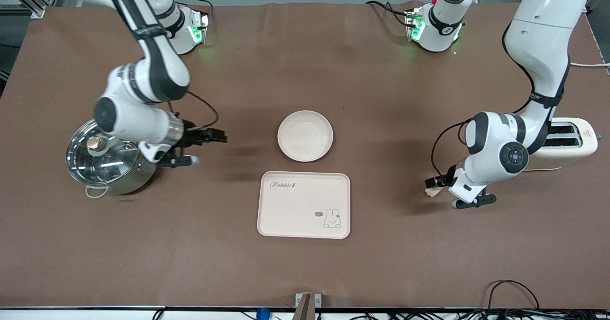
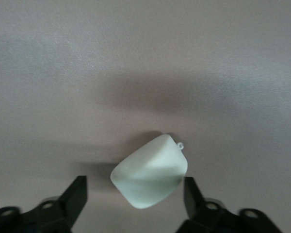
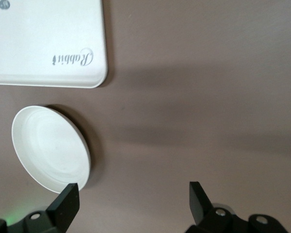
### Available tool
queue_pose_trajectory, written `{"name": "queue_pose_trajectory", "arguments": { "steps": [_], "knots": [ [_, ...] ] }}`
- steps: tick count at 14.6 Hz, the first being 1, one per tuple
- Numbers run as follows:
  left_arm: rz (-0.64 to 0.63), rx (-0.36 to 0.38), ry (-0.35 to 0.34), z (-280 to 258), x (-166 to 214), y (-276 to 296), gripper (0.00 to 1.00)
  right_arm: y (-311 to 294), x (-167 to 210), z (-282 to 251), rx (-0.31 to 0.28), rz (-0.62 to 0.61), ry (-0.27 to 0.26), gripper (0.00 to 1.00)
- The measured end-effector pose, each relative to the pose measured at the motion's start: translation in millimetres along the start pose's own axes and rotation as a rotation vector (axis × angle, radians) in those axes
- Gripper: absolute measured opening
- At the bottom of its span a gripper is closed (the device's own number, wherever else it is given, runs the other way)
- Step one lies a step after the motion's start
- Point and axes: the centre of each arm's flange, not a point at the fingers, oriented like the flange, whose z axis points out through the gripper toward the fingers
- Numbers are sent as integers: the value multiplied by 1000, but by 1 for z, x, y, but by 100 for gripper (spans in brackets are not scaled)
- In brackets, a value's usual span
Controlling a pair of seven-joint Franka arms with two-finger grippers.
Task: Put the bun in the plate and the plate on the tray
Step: 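Carry the bun toward the plate while the right gripper grips the plate rim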
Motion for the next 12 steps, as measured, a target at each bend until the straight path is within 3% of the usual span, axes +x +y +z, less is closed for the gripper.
{"name": "queue_pose_trajectory", "arguments": {
  "steps": [2, 4, 6, 9, 12],
  "knots": [
    [2, -1, 2, 1, 1, 2, 79, -6, 3, 23, 13, 15, 10, 100],
    [8, -4, 6, -1, 2, 6, 56, -17, 4, 50, 33, 31, 27, 100],
    [14, -6, 7, 0, 2, 11, 38, -37, -3, 84, 75, 62, 19, 100],
    [21, -10, 5, -1, 1, 16, 12, -59, -18, 133, 73, 63, -8, 100],
    [26, -39, -8, -8, -9, 50, 9, -71, -28, 153, 71, 56, -24, 100]
  ]
}}
